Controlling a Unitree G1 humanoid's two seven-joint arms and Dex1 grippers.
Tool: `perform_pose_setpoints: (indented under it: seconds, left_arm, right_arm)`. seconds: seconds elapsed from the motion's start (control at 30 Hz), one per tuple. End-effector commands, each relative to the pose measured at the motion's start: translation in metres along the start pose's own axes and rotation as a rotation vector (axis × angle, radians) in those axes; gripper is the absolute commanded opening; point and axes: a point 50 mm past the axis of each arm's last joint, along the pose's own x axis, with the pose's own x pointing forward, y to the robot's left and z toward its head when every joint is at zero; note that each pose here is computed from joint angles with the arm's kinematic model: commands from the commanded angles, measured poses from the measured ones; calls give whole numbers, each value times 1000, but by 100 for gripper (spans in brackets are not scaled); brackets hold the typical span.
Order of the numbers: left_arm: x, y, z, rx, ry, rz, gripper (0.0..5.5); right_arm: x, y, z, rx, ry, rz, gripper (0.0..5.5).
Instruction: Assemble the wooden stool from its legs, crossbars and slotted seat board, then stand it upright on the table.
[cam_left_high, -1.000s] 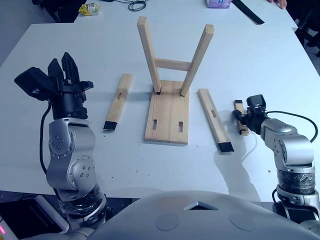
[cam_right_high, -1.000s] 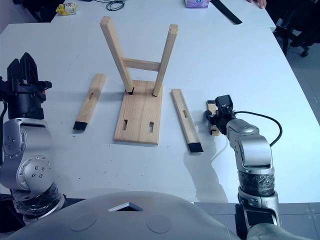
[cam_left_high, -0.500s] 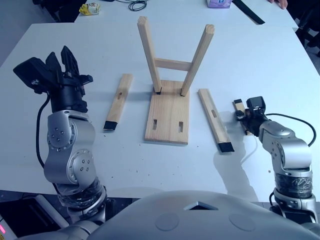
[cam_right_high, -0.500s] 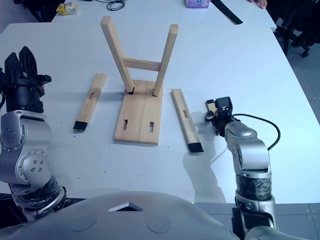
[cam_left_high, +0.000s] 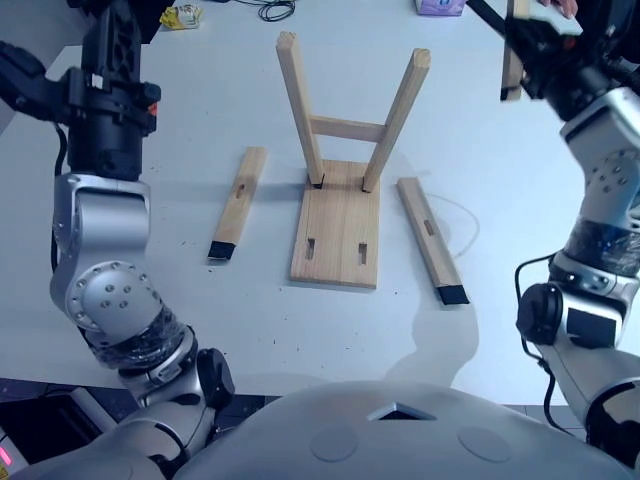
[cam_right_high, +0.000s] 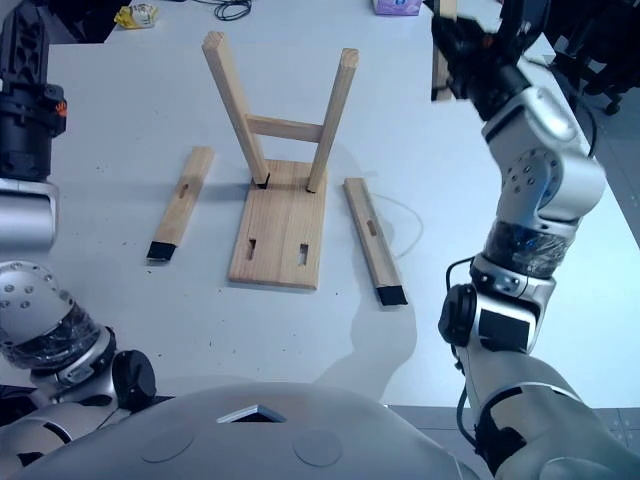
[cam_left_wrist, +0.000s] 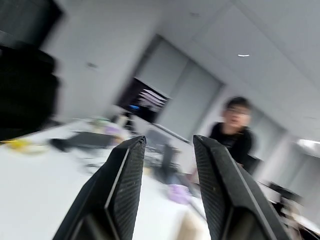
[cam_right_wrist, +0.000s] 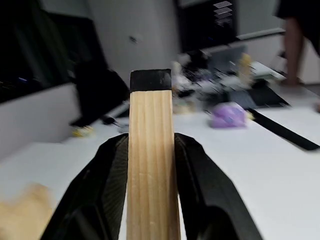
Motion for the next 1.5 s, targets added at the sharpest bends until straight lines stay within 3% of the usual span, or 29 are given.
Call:
perform_pose_setpoints:
  seconds: [0.03,0.2,0.33,0.77,0.97,1.3,1.5]
  left_arm:
    - [13,-15,-6,-104,82,-194,178]
    - [16,-37,-11,-167,146,-397,178]
    - [16,-54,-17,-231,224,-565,178]
    - [-3,-60,-41,-231,502,-823,178]
    - [-11,-61,-47,-252,553,-889,178]
    - [-17,-46,-60,-163,682,-891,178]
    - [-16,-33,-65,-29,747,-874,263]
  right_arm:
    - [6,27,30,114,-74,239,130]
    - [12,84,37,196,-36,603,130]
    - [3,107,36,229,-19,792,130]
    - [-18,106,-21,191,279,1023,130]
    - [-25,104,-35,129,297,1072,130]
    - [-26,104,-28,111,279,1106,130]
    - [-25,105,-33,-41,342,1128,130]
